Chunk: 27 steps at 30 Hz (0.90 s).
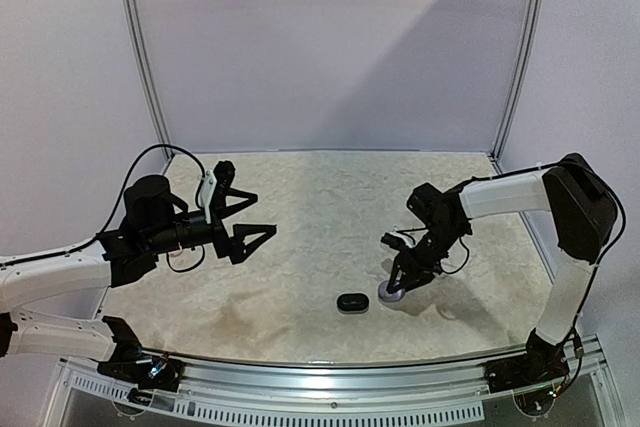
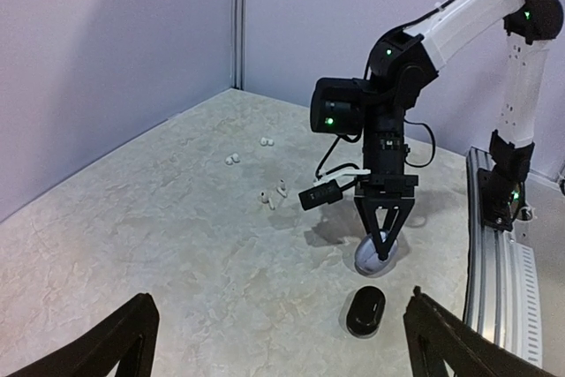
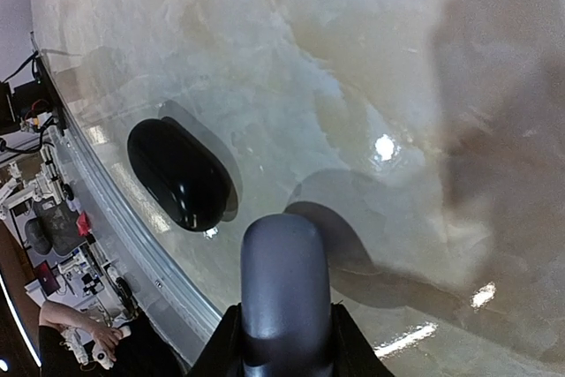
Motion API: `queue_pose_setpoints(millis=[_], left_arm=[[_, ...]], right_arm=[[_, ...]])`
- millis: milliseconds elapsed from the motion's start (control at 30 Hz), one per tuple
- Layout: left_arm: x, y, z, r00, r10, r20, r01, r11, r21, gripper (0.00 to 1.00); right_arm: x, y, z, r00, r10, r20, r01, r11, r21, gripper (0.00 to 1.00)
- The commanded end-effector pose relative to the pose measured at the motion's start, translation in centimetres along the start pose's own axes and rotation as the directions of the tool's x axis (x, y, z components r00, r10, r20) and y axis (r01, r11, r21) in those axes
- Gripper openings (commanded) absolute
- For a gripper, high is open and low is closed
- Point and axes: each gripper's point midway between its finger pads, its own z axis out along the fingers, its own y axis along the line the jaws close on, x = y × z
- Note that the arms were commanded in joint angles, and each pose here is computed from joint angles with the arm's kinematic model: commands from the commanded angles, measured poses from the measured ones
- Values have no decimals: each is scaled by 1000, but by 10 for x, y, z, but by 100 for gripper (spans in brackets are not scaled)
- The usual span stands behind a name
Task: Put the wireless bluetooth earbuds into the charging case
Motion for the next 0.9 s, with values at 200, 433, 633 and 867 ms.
queue_pose_setpoints(millis=[200, 433, 633, 867], left_arm=[[1, 0, -2, 1000, 21, 3, -20, 1000, -18, 99], [14, 19, 0, 985, 112, -129, -126, 986, -105, 99], [69, 53, -15, 714, 421, -560, -447, 889, 98, 99], [136, 122, -125, -46, 624, -780, -286, 740, 609, 99]], right_arm=[[-17, -28, -36, 1000, -10, 8, 7, 961, 276, 60], [-54, -11, -92, 986, -135, 97, 81, 901, 425, 97], [-88, 0, -153, 923, -306, 235, 111, 793, 599, 99], [-93, 3, -203, 814, -469, 344, 80, 676, 732, 99]])
